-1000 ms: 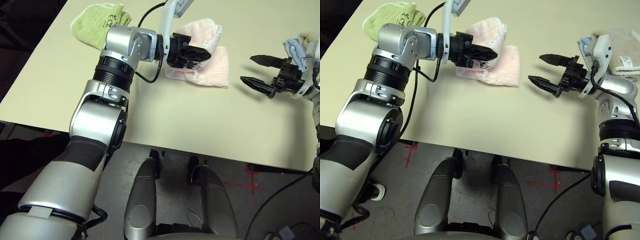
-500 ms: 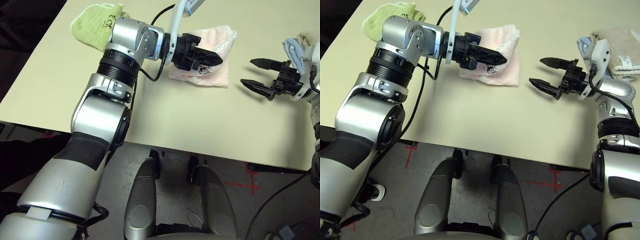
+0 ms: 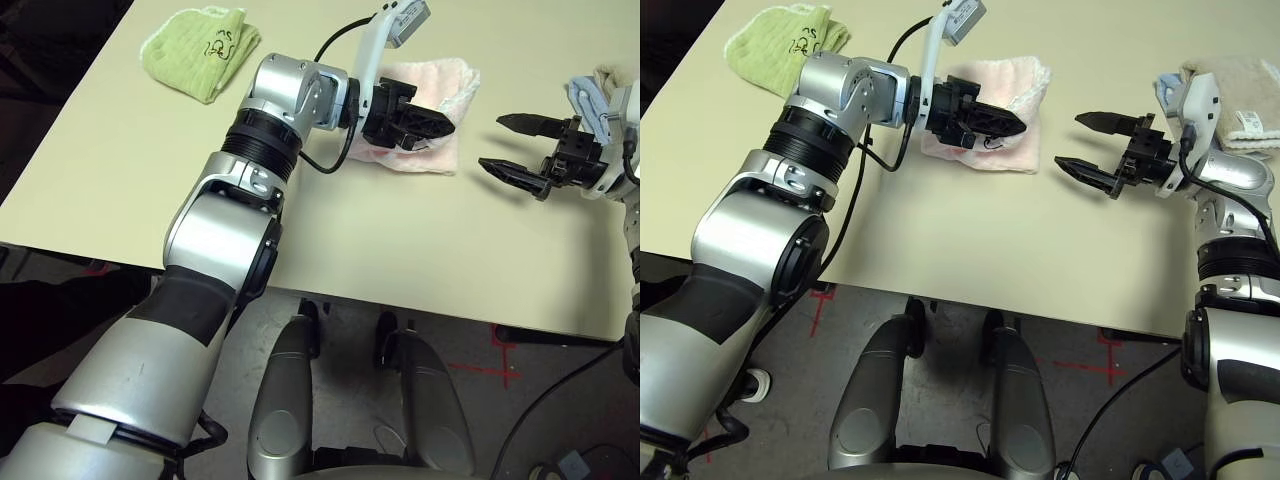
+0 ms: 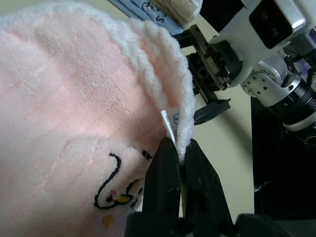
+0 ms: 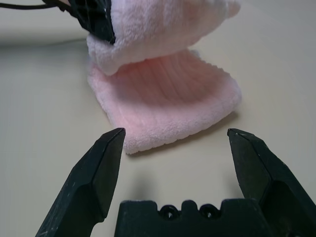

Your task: Fold the towel and set it aside.

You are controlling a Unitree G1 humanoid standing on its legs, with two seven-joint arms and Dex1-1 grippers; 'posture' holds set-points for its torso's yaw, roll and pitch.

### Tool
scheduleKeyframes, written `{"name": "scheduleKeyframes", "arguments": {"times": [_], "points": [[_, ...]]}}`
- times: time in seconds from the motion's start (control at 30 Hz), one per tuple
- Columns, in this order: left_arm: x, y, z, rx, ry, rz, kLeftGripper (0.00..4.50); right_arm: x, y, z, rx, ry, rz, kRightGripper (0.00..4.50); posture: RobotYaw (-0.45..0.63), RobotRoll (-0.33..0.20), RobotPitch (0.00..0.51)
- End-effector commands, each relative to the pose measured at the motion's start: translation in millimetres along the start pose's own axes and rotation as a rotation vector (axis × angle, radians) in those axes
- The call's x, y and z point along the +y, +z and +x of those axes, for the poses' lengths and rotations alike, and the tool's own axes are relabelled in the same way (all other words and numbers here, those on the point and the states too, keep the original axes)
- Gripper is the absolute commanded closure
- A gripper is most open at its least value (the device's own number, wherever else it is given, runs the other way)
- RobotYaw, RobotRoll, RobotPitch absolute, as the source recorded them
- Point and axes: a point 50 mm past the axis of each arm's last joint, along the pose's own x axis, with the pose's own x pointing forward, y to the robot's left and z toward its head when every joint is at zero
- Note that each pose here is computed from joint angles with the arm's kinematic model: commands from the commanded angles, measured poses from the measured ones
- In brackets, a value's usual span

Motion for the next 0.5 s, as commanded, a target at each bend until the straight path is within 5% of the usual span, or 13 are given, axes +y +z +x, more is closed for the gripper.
{"name": "scheduleKeyframes", "arguments": {"times": [0.03, 0.17, 0.5], "points": [[-3, 3, 7, 0.001, -0.005, 0.013, 4.47, 2, -2, -3, 0.012, -0.008, 0.01, 0.0, 0.1, 0.0, 0.373], [-2, 3, 7, -0.007, 0.004, 0.011, 3.73, 2, -2, -1, 0.013, -0.008, 0.012, 0.0, 0.1, 0.0, 0.373], [-18, 34, -14, -0.122, -0.099, -0.038, 0.01, -4, 3, 14, 0.011, -0.003, 0.008, 0.0, 0.13, 0.0, 0.375]]}}
